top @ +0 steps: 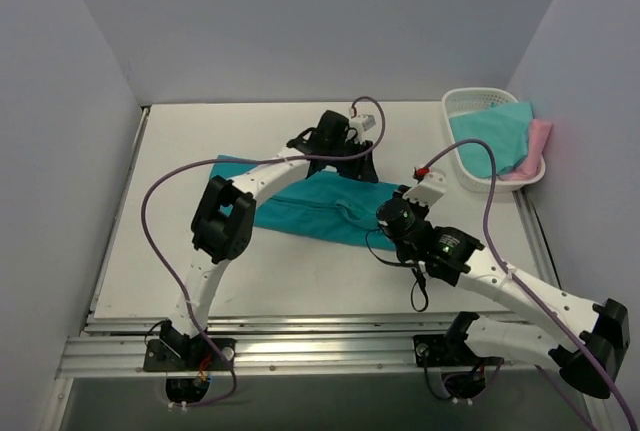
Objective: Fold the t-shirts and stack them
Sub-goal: Fold the tshirt
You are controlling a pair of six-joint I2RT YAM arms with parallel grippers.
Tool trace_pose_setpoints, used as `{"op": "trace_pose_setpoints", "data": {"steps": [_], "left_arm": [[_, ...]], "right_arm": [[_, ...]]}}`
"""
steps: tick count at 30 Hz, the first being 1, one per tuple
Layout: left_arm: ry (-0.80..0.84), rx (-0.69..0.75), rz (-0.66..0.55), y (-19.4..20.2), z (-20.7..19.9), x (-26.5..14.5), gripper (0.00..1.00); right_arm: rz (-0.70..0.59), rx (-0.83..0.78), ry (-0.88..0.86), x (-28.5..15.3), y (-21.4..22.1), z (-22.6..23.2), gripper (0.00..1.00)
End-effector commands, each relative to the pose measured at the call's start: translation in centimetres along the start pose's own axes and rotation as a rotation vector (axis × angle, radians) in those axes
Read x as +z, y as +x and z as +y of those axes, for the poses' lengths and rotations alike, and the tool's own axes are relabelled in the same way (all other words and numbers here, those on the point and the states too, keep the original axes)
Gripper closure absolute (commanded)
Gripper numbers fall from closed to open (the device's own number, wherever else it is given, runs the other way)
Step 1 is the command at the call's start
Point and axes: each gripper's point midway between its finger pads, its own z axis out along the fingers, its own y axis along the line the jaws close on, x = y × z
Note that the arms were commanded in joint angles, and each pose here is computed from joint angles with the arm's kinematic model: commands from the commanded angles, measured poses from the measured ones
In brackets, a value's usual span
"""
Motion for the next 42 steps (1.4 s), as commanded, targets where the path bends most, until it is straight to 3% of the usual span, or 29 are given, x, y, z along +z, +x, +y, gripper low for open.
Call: {"op": "trace_pose_setpoints", "data": {"steps": [1,7,12,18,20,21,23,24,26,28,32,35,36,38,42], "left_arm": [[0.039,0.012,0.061,2.5,-2.4,-1.1,0.53],[-0.012,-0.062,0.192,7.8,-1.2,1.0,0.82],[-0.070,-0.092,0.254,10.8,1.1,3.5,0.84],[-0.213,-0.074,0.236,9.0,5.1,6.3,0.88],[-0.217,-0.061,0.165,5.4,5.1,6.5,0.88],[-0.246,-0.092,0.178,5.7,7.4,6.9,0.88],[-0.238,-0.116,0.083,1.6,8.3,6.5,0.88],[-0.265,-0.179,0.082,1.5,11.7,6.2,0.88],[-0.240,-0.242,-0.015,-1.8,13.6,5.5,0.88],[-0.281,-0.321,-0.098,-3.8,18.0,3.7,0.88],[-0.334,-0.362,-0.382,-10.7,24.2,-0.6,0.87],[-0.365,-0.346,-0.627,-16.7,27.6,-5.1,0.59],[-0.350,-0.344,-0.684,-18.3,27.8,-6.4,0.30],[-0.290,-0.312,-0.831,-22.5,27.8,-10.6,0.08],[-0.212,-0.231,-1.051,-29.2,23.8,-19.2,0.06]], "right_arm": [[-0.048,-0.010,0.074,-0.8,-0.9,-2.5,0.93],[-0.051,0.000,0.075,-1.4,-1.0,-3.3,0.93],[-0.063,-0.007,0.093,-1.5,-1.1,-4.1,0.93],[-0.081,-0.019,0.104,-1.9,-1.9,-4.4,0.92],[-0.097,-0.017,0.113,-2.2,-2.5,-4.8,0.92],[-0.103,-0.017,0.117,-2.3,-2.7,-4.9,0.92],[-0.118,-0.011,0.123,-2.8,-3.4,-5.4,0.92],[-0.126,-0.003,0.120,-3.1,-3.7,-5.5,0.92],[-0.134,-0.007,0.132,-3.4,-4.1,-6.1,0.91],[-0.144,-0.004,0.134,-3.7,-4.3,-6.4,0.91],[-0.141,-0.011,0.131,-3.5,-4.1,-6.4,0.91],[-0.121,-0.026,0.126,-3.0,-3.3,-6.0,0.91],[-0.110,-0.036,0.126,-2.7,-2.9,-5.9,0.92],[-0.093,-0.040,0.111,-2.4,-2.2,-5.5,0.92],[-0.069,-0.053,0.073,-1.5,-0.4,-4.8,0.90]]}}
